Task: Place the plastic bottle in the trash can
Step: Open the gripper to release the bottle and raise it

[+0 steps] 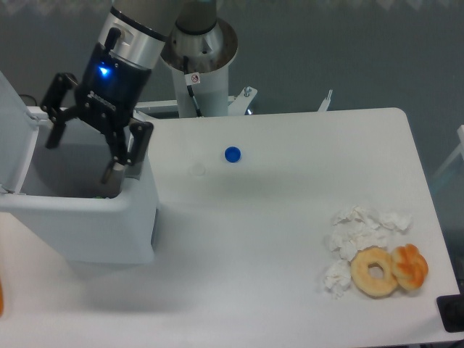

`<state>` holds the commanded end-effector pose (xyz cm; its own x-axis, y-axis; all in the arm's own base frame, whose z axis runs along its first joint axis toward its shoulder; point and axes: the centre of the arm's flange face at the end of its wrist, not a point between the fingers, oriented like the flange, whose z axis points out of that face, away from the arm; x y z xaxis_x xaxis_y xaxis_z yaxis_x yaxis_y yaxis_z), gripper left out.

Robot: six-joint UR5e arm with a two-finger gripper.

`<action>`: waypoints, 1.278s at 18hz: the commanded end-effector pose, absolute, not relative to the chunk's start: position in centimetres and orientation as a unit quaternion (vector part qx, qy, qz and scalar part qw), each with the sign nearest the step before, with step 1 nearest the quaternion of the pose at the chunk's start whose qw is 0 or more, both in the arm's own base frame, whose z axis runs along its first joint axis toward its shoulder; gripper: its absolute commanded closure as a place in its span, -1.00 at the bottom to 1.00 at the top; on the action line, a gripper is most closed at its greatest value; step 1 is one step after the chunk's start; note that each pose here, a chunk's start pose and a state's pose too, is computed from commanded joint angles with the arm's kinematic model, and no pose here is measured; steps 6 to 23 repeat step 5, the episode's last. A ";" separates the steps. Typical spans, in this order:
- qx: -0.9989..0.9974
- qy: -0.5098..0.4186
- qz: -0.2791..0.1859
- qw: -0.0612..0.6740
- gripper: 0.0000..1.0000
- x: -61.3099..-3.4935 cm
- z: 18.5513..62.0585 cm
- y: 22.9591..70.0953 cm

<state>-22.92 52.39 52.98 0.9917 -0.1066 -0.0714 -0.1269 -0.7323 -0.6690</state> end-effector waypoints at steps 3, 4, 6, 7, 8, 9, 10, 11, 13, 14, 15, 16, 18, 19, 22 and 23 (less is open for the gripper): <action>-0.935 0.084 0.048 0.341 -1.00 -25.1 52.3 51.6; -0.937 0.087 0.058 0.333 -1.00 -25.5 52.2 51.3; -0.938 0.087 0.063 0.330 -1.00 -25.6 52.3 51.2; -0.938 0.087 0.063 0.330 -1.00 -25.6 52.3 51.2; -0.938 0.087 0.063 0.330 -1.00 -25.6 52.3 51.2; -0.938 0.087 0.063 0.330 -1.00 -25.6 52.3 51.2; -0.938 0.087 0.063 0.330 -1.00 -25.6 52.3 51.2; -0.938 0.087 0.063 0.330 -1.00 -25.6 52.3 51.2; -0.938 0.087 0.063 0.330 -1.00 -25.6 52.3 51.2; -0.938 0.087 0.063 0.330 -1.00 -25.6 52.3 51.2; -0.938 0.087 0.063 0.330 -1.00 -25.6 52.3 51.2; -0.938 0.087 0.063 0.330 -1.00 -25.6 52.3 51.2; -0.938 0.087 0.063 0.330 -1.00 -25.6 52.3 51.2; -0.938 0.087 0.063 0.330 -1.00 -25.6 52.3 51.2; -0.938 0.087 0.063 0.330 -1.00 -25.6 52.3 51.2; -0.938 0.087 0.063 0.330 -1.00 -25.6 52.3 51.2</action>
